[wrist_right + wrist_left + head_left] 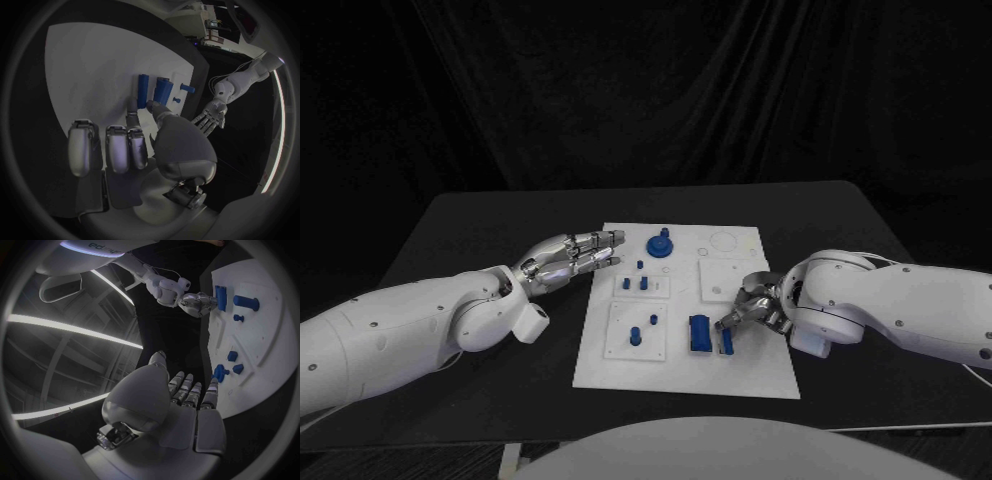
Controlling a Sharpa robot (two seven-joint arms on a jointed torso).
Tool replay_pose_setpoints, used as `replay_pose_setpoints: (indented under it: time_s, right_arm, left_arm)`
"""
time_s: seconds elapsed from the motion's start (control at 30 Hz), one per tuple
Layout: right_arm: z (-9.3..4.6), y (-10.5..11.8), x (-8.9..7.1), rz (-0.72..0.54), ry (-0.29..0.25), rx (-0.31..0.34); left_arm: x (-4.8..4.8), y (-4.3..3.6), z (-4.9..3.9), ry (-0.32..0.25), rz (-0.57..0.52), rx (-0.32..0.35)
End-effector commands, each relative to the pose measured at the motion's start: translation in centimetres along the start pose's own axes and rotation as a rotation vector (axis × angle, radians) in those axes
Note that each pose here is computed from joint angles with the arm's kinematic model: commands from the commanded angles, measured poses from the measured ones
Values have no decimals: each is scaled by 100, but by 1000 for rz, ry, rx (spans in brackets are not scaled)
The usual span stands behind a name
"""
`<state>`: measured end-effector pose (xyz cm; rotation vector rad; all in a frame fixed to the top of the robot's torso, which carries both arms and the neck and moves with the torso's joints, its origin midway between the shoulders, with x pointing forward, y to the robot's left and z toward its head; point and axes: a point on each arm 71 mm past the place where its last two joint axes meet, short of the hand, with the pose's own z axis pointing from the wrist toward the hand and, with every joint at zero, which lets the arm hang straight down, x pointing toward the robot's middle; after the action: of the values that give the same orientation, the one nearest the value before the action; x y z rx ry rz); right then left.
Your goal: Assemble the parts on the task board
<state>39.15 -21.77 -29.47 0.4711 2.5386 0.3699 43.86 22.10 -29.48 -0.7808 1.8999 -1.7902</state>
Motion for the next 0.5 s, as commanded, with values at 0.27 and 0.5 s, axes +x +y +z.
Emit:
replay_pose_setpoints:
  time_s: [0.27,0.5]
  right_arm:
    - [-5,-21,4,14,-17,12]
    - [-13,-27,5,17,-18,10]
  left_arm:
    - [16,10,6,11,-18,3]
    - [16,24,1,12,-20,-3]
